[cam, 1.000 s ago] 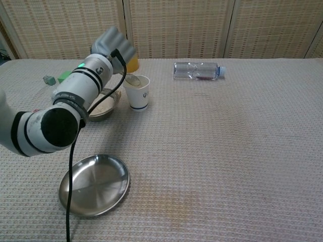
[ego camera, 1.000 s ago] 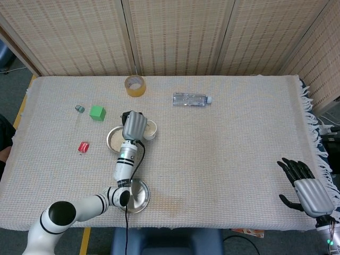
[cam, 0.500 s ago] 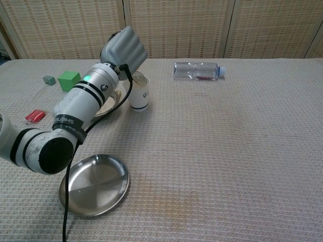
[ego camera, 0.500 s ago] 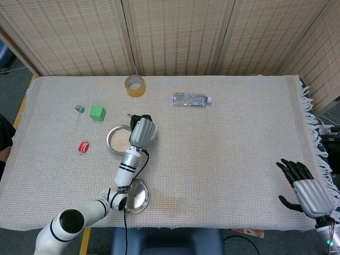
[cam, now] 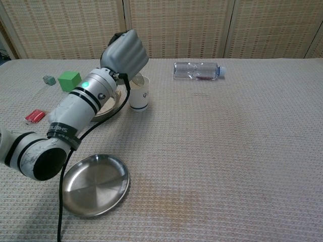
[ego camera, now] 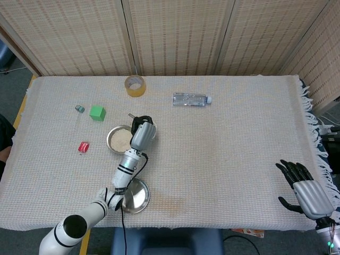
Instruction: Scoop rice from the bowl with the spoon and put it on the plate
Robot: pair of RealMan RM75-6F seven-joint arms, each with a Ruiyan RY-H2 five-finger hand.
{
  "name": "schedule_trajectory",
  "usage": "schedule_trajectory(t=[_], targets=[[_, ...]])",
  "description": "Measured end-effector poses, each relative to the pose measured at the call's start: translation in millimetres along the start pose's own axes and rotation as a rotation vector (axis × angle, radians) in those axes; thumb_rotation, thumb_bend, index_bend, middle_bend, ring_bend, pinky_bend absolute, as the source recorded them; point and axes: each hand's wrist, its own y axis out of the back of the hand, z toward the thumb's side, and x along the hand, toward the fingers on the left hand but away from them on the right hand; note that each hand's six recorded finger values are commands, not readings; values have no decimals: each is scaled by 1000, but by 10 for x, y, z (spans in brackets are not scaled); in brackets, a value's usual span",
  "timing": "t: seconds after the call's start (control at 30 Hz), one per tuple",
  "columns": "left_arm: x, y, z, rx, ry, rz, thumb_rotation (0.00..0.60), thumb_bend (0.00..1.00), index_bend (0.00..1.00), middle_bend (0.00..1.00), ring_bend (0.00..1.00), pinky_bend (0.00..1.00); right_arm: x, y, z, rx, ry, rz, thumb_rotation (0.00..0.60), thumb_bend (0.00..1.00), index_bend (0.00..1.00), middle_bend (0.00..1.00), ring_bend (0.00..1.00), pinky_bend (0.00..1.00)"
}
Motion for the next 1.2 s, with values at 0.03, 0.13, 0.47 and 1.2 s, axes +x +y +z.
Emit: schedule_trajectory(t=[0.03, 0.13, 0.47, 1.2], targets=[[-6, 0, 2, 12, -1, 9, 600, 382, 676, 1000, 1000, 1000, 3, 2, 1, 0, 0, -1, 600, 186, 0, 0, 0, 0], [-26, -17, 3, 45, -1, 32, 600, 381, 675, 1000, 1000, 1000, 14, 5, 13, 3, 3, -3, 600, 185, 0, 0, 0, 0], [-41, -183, -4, 118, -11, 32, 600, 383, 675, 1000, 1000, 1000, 23, -21, 37, -1, 16, 15, 600, 185, 0, 0, 0, 0], [-72, -263, -87, 82, 22, 20, 600, 385, 675, 1000, 1000, 1000, 31, -17, 40, -3, 18, 13, 600, 185, 0, 0, 0, 0]])
